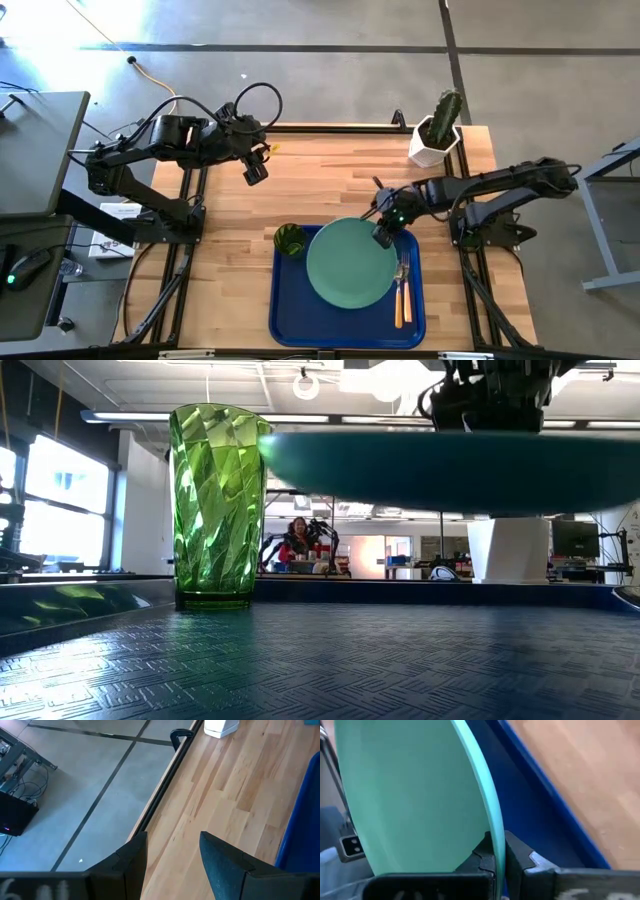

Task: Pick and place plate/cup/fork/spoon on tray
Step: Put the green plate on the blue tray to the left of the yellow spoon

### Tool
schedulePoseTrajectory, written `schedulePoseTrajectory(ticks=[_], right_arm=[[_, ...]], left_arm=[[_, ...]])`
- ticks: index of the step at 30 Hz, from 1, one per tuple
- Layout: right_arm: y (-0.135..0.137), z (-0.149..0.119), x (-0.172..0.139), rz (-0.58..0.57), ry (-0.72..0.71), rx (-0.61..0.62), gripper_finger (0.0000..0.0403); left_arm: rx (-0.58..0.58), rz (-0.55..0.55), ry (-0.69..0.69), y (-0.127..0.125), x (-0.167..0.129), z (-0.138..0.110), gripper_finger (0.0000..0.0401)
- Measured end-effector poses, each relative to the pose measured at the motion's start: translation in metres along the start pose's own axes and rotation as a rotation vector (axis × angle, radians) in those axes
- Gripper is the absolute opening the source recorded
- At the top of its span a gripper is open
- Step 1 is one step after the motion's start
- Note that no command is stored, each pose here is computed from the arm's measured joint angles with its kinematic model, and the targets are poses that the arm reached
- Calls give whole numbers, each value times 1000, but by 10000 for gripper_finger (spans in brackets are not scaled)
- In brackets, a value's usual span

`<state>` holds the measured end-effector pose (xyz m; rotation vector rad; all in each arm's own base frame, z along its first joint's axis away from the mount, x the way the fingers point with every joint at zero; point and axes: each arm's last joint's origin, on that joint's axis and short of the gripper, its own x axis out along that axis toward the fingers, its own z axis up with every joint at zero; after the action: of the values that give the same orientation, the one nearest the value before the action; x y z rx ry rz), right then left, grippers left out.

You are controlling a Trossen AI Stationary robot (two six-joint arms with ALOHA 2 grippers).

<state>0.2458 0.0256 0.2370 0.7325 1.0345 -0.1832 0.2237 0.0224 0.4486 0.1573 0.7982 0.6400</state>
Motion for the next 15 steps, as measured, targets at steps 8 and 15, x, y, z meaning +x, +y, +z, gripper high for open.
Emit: schedulePoseTrajectory(ticks=[8,15], right_arm=[[12,-6,31,8,62,-19,0],[18,-11,52,9,101,-32,0]], left_arm=[[0,0,0,0,0,0,170],[1,0,0,0,0,0,170]])
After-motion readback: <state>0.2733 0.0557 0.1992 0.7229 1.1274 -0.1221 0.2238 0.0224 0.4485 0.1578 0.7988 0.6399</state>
